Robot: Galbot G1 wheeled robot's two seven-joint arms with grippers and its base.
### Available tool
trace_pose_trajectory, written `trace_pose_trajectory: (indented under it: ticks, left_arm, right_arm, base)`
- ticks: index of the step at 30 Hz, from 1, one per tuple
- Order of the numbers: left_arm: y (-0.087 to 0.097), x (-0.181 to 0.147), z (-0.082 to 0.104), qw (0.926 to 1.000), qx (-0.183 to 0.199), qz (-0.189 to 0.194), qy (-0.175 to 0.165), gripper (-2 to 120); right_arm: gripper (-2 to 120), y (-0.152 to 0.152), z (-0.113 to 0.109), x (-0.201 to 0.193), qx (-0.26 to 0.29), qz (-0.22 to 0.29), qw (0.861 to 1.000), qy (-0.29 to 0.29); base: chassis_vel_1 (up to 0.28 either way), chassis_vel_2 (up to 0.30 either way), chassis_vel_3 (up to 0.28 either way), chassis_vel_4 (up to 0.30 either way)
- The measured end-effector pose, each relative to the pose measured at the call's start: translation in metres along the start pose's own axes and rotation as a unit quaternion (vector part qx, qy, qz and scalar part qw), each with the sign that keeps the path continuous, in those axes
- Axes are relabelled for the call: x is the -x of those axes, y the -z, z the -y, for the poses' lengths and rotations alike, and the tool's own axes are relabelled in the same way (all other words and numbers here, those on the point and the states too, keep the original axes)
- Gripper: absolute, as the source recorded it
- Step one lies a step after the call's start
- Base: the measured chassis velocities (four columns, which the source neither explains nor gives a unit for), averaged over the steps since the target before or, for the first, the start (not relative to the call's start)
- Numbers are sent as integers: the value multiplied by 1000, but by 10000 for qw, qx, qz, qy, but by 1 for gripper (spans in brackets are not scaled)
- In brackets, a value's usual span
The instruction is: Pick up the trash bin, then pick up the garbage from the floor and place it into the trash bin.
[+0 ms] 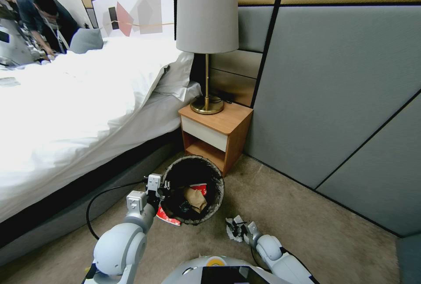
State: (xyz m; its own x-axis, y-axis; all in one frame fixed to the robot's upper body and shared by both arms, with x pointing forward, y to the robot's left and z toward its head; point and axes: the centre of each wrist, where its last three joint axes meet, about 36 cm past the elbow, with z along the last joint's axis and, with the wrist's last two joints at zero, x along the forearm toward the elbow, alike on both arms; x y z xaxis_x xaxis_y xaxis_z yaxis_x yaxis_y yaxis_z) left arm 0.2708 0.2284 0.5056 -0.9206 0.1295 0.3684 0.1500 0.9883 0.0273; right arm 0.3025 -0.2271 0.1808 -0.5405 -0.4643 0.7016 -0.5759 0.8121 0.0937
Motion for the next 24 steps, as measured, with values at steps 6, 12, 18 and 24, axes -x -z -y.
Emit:
trace_pose_trajectory:
  ticks: [6,12,18,24]
  left_arm:
    - [1,-1,0,10000,1,4,-3,1]
    - [2,-2,1,10000,6,15,-9,1]
    - [3,-4,1,10000,8,33,-12,1]
    - [4,-5,0,10000,28,22,1,1]
  right_arm:
    - [0,8,8,-10,38,160,9998,-120]
    - [0,28,23,-34,74,488,9984,-291]
    - [0,73,36,-72,53,1223,9910,-548]
    - [0,121,42,-112,-153,1881,9799,-653]
  base:
    - [0,0,0,0]
    - [0,0,0,0]
    - [0,0,0,0]
    - [0,0,0,0]
